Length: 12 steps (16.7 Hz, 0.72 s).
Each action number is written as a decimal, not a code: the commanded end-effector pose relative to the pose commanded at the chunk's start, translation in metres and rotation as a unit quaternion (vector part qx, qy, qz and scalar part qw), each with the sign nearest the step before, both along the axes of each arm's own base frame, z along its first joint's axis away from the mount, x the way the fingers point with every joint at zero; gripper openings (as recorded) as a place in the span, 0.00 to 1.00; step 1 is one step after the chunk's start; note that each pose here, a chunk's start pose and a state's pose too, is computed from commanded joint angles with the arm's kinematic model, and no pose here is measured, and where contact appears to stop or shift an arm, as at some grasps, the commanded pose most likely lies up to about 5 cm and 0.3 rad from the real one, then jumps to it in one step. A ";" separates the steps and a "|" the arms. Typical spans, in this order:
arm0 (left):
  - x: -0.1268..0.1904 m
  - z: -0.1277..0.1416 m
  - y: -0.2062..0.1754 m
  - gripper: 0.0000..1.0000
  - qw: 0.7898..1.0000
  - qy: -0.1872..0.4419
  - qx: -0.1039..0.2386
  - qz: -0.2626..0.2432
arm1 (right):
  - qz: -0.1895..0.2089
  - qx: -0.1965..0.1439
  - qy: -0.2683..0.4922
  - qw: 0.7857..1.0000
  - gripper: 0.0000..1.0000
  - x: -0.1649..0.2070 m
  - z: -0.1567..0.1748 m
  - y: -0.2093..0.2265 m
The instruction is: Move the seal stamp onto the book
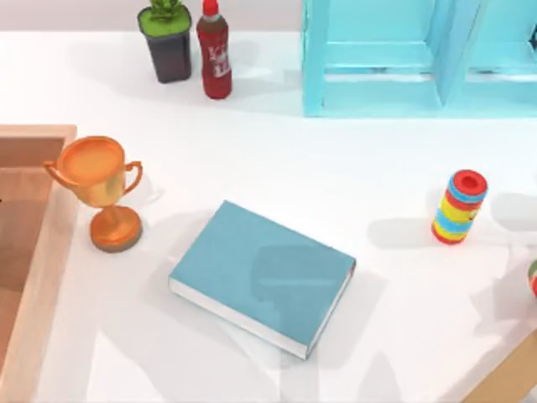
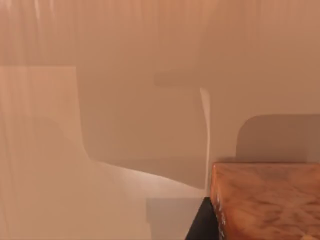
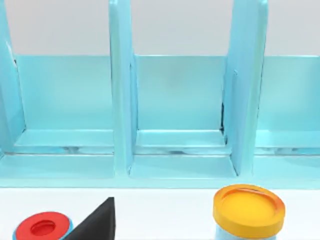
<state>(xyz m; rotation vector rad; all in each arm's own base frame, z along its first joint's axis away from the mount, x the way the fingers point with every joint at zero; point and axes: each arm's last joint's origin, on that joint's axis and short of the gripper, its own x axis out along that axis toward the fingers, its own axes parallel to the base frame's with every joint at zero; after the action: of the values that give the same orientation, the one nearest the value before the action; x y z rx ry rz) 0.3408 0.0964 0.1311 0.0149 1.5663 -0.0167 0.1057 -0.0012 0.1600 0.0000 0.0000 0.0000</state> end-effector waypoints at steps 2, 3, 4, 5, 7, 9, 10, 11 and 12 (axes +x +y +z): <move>0.000 0.001 -0.001 0.00 1.000 -0.001 0.000 -0.001 | 0.000 0.000 0.000 1.000 1.00 0.000 0.000 0.000; 0.000 0.001 -0.001 0.00 1.000 -0.001 0.000 -0.001 | 0.000 0.000 0.000 1.000 1.00 0.000 0.000 0.000; 0.003 0.003 -0.002 0.00 1.000 -0.005 0.001 -0.001 | 0.000 0.000 0.000 1.000 1.00 0.000 0.000 0.000; 0.006 0.007 -0.004 0.00 1.000 -0.012 0.003 0.000 | 0.000 0.000 0.000 1.000 1.00 0.000 0.000 0.000; 0.017 0.024 -0.014 0.00 0.999 -0.036 0.007 0.002 | 0.000 0.000 0.000 1.000 1.00 0.000 0.000 0.000; 0.034 0.050 -0.027 0.00 0.996 -0.083 0.017 0.008 | 0.000 0.000 0.000 1.000 1.00 0.000 0.000 0.000; 0.042 0.065 -0.035 0.00 0.994 -0.110 0.021 0.012 | 0.000 0.000 0.000 1.000 1.00 0.000 0.000 0.000; 0.048 0.079 -0.043 0.00 0.991 -0.134 0.023 0.016 | 0.000 0.000 0.000 1.000 1.00 0.000 0.000 0.000; 0.053 0.092 -0.052 0.00 0.988 -0.152 0.023 0.020 | 0.000 0.000 0.000 1.000 1.00 0.000 0.000 0.000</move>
<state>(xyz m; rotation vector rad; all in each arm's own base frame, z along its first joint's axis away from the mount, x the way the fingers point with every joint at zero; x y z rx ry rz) 0.3935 0.0439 0.2234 0.0210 1.2609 0.0522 0.1057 -0.0012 0.1600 0.0000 0.0000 0.0000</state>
